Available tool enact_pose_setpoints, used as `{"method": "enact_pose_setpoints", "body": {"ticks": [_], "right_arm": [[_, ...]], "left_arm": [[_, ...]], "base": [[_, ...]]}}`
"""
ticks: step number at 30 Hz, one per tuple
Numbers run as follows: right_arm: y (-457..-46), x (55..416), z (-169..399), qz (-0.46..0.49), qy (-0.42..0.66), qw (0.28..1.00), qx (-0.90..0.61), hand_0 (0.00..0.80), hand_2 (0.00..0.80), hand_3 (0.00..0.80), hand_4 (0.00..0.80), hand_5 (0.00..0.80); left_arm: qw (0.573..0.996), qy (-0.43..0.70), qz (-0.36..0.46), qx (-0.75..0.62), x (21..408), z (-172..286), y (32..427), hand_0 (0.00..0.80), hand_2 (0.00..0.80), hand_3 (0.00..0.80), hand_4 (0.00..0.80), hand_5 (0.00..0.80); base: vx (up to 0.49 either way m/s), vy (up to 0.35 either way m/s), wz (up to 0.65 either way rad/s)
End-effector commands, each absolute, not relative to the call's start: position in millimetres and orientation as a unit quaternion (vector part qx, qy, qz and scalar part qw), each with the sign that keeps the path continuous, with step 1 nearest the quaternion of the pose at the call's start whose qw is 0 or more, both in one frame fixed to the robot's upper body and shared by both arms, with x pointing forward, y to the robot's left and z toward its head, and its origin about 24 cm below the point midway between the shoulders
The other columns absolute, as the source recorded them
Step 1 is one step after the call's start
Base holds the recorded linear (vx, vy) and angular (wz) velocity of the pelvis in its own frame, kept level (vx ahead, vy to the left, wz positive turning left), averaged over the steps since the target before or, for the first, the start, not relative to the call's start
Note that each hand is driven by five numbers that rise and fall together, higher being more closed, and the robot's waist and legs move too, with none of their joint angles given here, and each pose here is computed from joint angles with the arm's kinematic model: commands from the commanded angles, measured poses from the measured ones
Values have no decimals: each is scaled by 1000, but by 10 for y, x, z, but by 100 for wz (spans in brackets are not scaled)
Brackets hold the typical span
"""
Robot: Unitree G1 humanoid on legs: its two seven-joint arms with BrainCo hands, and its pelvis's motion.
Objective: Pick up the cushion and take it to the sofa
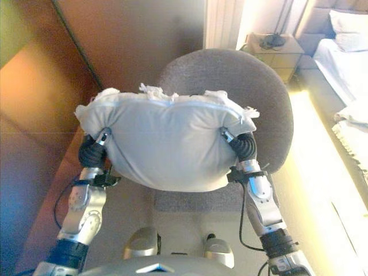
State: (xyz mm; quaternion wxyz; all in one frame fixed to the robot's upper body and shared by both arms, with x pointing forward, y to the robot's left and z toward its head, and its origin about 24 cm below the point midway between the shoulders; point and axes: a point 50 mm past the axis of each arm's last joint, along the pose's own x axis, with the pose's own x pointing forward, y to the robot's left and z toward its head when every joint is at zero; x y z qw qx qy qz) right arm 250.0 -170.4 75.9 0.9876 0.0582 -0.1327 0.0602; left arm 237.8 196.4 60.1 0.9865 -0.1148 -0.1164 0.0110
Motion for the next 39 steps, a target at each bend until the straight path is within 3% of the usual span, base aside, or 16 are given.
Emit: {"method": "enact_pose_setpoints", "body": {"ticks": [1, 6, 17, 30, 39], "right_arm": [[-1382, 2607, 1179, 116, -225, 964, 84, 800, 800, 800, 800, 800], [-1448, 2657, 1101, 101, -198, 972, 75, 800, 800, 800, 800, 800], [-1658, 2700, 826, 24, -136, 987, 81, 800, 800, 800, 800, 800], [-1644, 2869, 695, -8, -97, 993, 70, 800, 800, 800, 800, 800], [-1569, 3256, 676, -25, -31, 997, 61, 800, 800, 800, 800, 800]], "left_arm": [[976, -188, -48, -96, 2497, 933, 1737, 800, 800, 800, 800, 800], [983, -156, -51, -81, 2582, 841, 1684, 800, 800, 800, 800, 800], [990, -89, -87, -61, 2734, 622, 1533, 800, 800, 800, 800, 800], [994, -57, -88, -32, 2892, 565, 1487, 800, 800, 800, 800, 800], [997, 19, -64, -23, 3204, 441, 1234, 800, 800, 800, 800, 800]], "base": [[259, 57, -57], [174, 59, -98], [138, 45, -27], [87, 7, 2], [9, -9, 5]]}}
